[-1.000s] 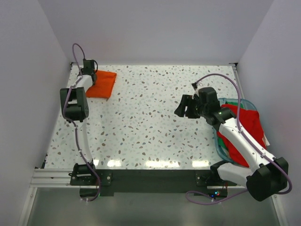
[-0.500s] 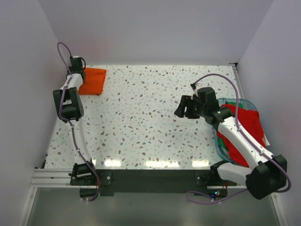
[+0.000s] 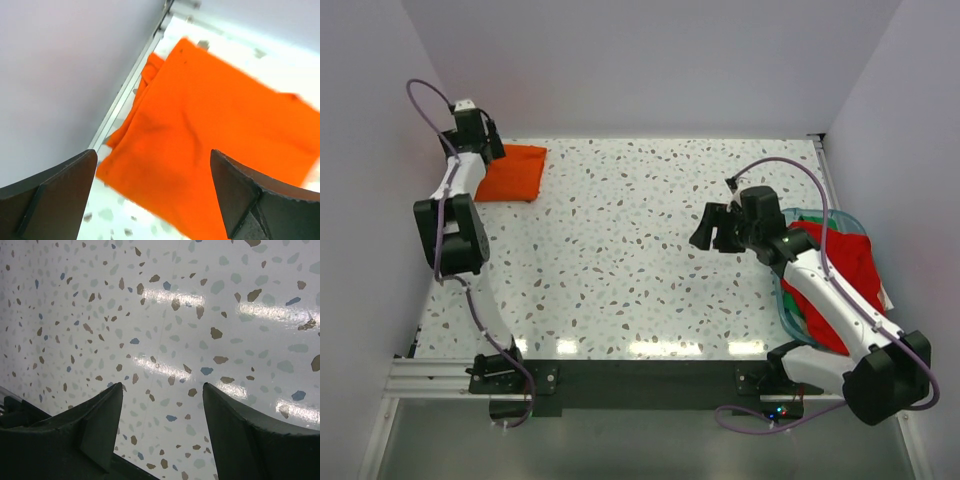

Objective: Fold and stack the t-shirts
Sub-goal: Neatly place the folded tshirt to the corner, then reset both grippers

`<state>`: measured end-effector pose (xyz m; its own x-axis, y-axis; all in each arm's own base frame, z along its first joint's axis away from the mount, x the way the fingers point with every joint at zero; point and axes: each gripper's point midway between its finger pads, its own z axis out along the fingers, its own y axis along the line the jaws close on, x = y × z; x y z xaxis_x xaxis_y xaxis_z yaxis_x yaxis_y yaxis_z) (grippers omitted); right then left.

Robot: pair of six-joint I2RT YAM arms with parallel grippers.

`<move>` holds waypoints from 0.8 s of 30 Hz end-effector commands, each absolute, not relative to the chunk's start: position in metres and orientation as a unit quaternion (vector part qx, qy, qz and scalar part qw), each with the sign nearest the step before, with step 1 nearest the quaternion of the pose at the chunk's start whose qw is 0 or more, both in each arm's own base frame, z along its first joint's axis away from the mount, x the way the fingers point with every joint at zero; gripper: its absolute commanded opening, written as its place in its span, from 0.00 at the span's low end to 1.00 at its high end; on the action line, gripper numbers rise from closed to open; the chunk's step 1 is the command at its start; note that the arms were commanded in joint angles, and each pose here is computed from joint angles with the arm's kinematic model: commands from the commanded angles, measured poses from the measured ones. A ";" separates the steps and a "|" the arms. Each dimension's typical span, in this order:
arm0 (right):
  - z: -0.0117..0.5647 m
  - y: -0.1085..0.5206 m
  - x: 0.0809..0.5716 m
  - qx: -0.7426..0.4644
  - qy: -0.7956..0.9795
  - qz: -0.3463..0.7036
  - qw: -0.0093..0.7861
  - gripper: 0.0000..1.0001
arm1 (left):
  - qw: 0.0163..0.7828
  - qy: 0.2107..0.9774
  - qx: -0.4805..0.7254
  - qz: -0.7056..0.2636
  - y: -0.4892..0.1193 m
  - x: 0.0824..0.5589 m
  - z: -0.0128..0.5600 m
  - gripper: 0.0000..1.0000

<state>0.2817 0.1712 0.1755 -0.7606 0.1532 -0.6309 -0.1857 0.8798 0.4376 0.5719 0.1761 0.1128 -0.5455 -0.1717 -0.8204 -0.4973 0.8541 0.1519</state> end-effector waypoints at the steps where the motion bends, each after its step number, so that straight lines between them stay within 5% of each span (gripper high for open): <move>1: 0.188 0.168 0.286 0.005 0.892 0.250 0.376 0.69 | 0.571 0.779 -0.237 0.103 0.148 0.571 0.243 1.00; 10: 0.190 0.157 0.281 0.028 0.891 0.236 0.387 0.76 | 0.571 0.789 -0.205 -0.096 0.012 0.494 0.267 1.00; 24: 0.179 0.130 0.267 0.048 0.896 0.185 0.402 0.76 | 0.493 0.849 0.011 -0.189 -0.190 0.310 0.212 1.00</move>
